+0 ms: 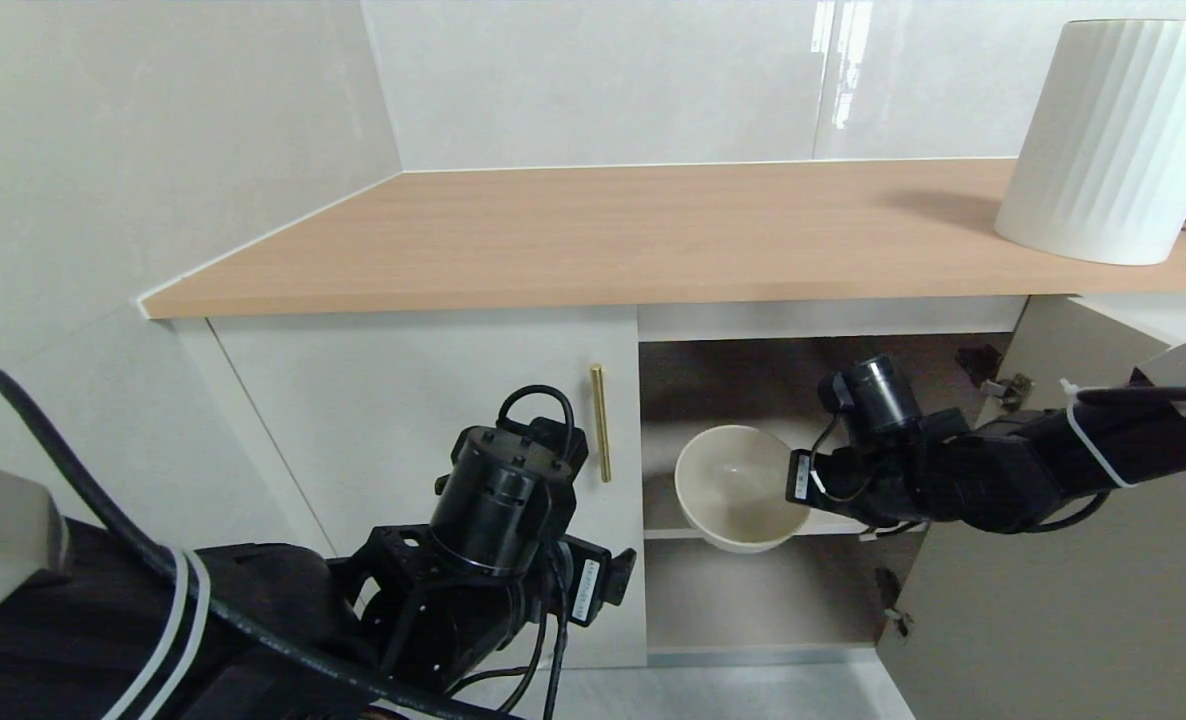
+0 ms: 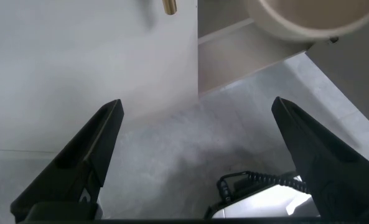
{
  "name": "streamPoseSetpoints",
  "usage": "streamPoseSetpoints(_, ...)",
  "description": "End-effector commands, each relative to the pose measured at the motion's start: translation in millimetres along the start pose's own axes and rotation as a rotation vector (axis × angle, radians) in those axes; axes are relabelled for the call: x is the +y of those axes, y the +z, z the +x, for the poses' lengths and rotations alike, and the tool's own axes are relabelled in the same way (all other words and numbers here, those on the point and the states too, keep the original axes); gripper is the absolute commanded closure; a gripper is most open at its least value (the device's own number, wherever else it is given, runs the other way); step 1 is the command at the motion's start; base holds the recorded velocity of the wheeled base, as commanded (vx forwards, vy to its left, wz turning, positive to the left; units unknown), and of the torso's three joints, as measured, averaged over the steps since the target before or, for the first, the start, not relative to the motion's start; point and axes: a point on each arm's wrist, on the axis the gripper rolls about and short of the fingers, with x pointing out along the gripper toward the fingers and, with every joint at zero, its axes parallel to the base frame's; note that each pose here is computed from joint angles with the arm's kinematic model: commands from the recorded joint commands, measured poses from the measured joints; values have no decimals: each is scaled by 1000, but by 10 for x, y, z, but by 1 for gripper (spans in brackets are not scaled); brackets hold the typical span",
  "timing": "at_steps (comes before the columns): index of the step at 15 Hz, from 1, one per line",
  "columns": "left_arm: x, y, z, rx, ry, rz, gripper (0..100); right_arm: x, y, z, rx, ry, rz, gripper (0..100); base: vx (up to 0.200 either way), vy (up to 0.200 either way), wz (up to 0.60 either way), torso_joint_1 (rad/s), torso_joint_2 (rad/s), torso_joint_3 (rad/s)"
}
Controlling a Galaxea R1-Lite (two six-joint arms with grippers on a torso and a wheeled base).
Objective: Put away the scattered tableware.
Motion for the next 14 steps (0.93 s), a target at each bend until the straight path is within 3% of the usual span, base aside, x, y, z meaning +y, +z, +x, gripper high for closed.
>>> streamPoseSetpoints(1, 3, 3, -1, -1, 1, -2, 0, -34, 61, 143, -6, -16, 42, 100, 0, 0, 0, 0, 0, 0)
streamPoseSetpoints(9, -5, -10, 14, 4, 1, 1, 0, -269, 252, 631, -79, -122, 109, 100, 0, 0, 0, 0, 0, 0)
streamPoseSetpoints(14, -6, -13, 17, 6, 1, 2, 0, -261, 229, 861, -116, -113, 114, 100, 0, 0, 0, 0, 0, 0)
